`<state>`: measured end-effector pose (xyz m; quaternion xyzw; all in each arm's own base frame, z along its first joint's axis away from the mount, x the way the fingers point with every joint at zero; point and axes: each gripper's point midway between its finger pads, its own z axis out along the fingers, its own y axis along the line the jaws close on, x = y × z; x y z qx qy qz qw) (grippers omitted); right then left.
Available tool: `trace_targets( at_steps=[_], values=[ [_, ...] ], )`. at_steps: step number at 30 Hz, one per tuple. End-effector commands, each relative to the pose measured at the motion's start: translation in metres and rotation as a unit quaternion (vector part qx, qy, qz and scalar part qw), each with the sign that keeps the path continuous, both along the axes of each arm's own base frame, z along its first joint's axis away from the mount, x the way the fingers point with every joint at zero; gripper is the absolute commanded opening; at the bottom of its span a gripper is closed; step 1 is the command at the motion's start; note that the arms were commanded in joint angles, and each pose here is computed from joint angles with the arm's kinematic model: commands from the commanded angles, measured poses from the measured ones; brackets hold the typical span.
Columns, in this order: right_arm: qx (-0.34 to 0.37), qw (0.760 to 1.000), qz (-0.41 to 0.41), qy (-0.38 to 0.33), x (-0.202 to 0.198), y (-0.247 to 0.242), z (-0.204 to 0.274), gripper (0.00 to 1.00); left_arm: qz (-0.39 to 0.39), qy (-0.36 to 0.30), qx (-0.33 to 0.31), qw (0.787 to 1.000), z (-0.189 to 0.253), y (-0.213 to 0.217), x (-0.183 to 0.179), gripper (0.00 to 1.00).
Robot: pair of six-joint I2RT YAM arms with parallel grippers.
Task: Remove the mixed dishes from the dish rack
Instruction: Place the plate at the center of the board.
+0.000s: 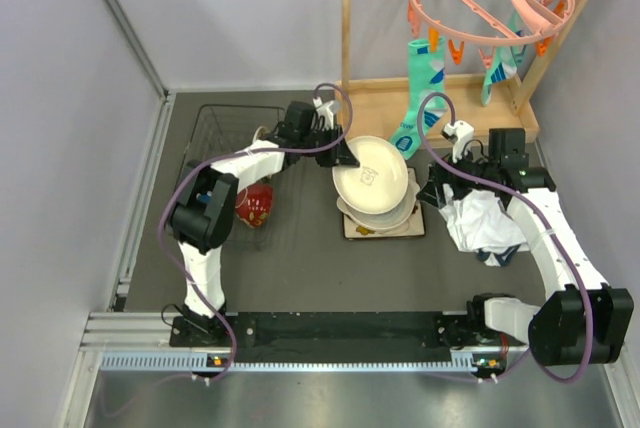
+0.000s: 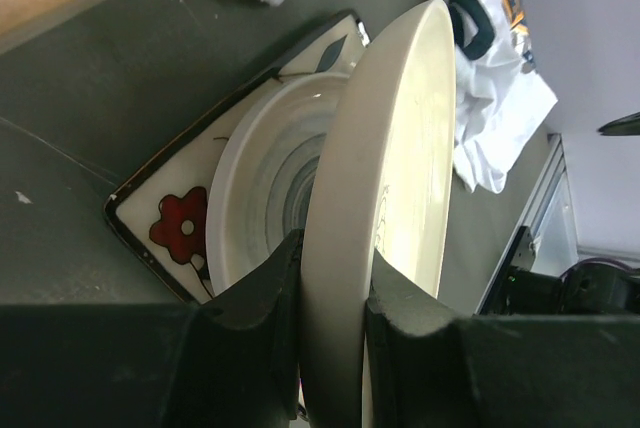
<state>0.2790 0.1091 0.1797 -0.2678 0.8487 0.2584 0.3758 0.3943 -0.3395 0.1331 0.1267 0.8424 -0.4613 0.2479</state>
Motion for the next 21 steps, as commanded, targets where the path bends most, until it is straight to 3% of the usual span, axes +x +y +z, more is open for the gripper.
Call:
trace_targets(
  at_steps=[1,12,21],
  values=[
    [0.002,0.999,-0.002,-0.032,0.004,-0.002,0.011,0.92,-0.010,-0.028,-0.007,1.000,0.001,-0.014,0.007,0.00],
    [0.002,1.000,-0.004,-0.030,0.003,-0.004,0.010,0.92,-0.032,-0.002,0.013,0.999,-0.025,-0.028,-0.005,0.00],
    [0.004,1.000,-0.003,-0.029,0.002,-0.004,0.011,0.93,-0.048,-0.003,0.026,0.999,-0.034,-0.037,-0.014,0.22]
  ],
)
